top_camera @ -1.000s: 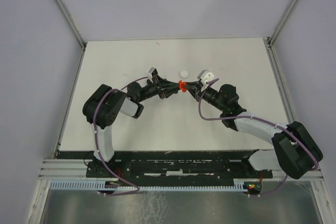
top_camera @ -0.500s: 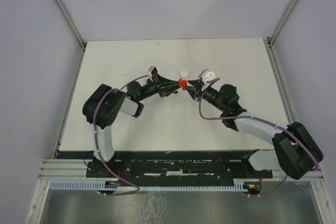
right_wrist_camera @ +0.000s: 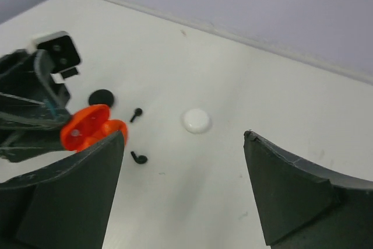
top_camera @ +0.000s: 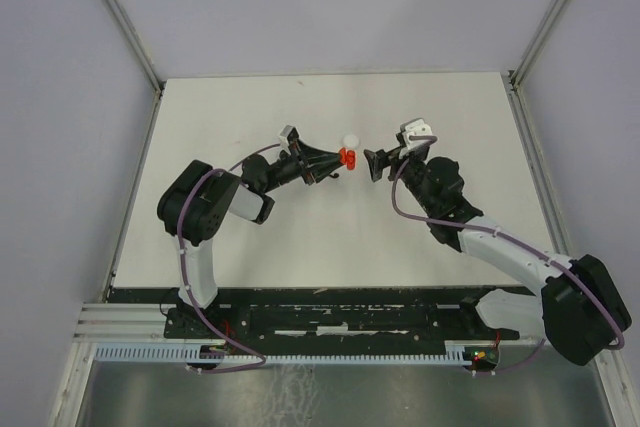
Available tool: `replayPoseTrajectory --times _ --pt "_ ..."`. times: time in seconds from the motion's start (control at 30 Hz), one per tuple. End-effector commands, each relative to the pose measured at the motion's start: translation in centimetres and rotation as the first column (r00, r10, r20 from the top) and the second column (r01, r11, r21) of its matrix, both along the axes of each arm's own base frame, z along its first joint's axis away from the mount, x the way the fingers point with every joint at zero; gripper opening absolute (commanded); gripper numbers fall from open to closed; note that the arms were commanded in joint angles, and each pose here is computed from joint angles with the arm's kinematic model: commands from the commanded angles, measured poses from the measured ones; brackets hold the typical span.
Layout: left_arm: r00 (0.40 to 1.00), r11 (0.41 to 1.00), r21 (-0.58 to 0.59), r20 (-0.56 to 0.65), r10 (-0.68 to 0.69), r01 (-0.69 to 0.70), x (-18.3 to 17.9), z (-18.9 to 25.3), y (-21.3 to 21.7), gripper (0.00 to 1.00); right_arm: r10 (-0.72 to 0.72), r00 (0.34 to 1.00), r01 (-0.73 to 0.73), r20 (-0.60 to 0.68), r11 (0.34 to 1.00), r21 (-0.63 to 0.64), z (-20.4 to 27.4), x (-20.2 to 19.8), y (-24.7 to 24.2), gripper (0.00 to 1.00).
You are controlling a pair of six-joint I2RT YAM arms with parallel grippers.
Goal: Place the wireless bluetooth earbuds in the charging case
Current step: Place the earbud in the charging case, then close the charging case.
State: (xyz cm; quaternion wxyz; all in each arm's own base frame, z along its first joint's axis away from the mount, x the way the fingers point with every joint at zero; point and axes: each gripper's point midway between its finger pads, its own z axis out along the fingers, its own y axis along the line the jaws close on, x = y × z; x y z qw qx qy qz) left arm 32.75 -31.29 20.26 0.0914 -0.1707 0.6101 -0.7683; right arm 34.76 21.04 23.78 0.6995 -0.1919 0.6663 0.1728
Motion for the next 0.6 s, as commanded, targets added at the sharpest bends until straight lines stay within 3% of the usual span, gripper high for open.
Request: replayPoseTrajectory --times 0.0,0.07,0.23,0.57 --pt "0.991 0.996 -0.087 0.122 0.045 -0.035 -0.2 3.4 0.6 0.03 -0.254 0.956 0.246 -0.145 0.967 -0.070 -2.6 1.5 -3.9 0.94" --pt "0.991 0.994 -0.094 0.119 0.061 -0.049 0.0 3.6 0.7 0.03 -0.218 0.959 0.203 -0.179 0.974 -0.099 -4.4 1.2 -3.3 1.00" --pt "0.989 0.991 -0.105 0.109 0.096 -0.084 0.5 3.9 0.8 0.03 -0.164 0.954 0.140 -0.250 0.984 -0.111 -7.8 1.0 -1.8 0.99" --pt "0.991 0.991 -0.102 0.096 0.092 -0.082 0.2 3.6 -0.1 0.03 -0.066 0.973 0.049 -0.222 0.996 -0.080 -8.0 1.3 2.0 0.99"
